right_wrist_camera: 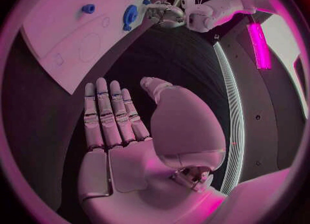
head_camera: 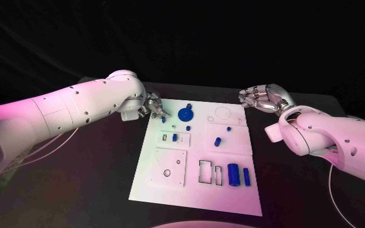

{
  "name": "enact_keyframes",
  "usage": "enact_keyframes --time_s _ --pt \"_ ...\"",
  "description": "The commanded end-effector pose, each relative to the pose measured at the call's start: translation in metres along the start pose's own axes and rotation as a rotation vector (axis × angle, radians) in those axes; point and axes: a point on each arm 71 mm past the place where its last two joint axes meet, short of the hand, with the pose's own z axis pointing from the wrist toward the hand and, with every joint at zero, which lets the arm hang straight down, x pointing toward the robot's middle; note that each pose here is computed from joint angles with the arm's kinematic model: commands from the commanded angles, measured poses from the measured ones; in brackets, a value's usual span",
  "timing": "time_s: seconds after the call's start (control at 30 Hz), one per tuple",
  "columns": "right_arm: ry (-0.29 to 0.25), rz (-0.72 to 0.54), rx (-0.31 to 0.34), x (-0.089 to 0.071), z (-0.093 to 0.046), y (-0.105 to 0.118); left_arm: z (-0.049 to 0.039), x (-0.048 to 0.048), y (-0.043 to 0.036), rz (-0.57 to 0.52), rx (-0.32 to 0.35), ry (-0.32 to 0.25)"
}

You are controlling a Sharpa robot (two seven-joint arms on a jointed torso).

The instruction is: Assemble the parts on the task board

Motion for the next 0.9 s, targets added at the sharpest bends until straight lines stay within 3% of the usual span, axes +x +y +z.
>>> enact_keyframes --time_s 0.03,0.9 --pt "0.013 -0.001 -0.011 0.0014 -0.0002 0.0008 0.0001 0.0012 -0.0024 -0.012 0.017 0.016" --pt "0.016 0.001 -0.011 0.0015 -0.0006 0.0009 0.0022 0.0025 -0.0001 -0.006 0.005 0.029"
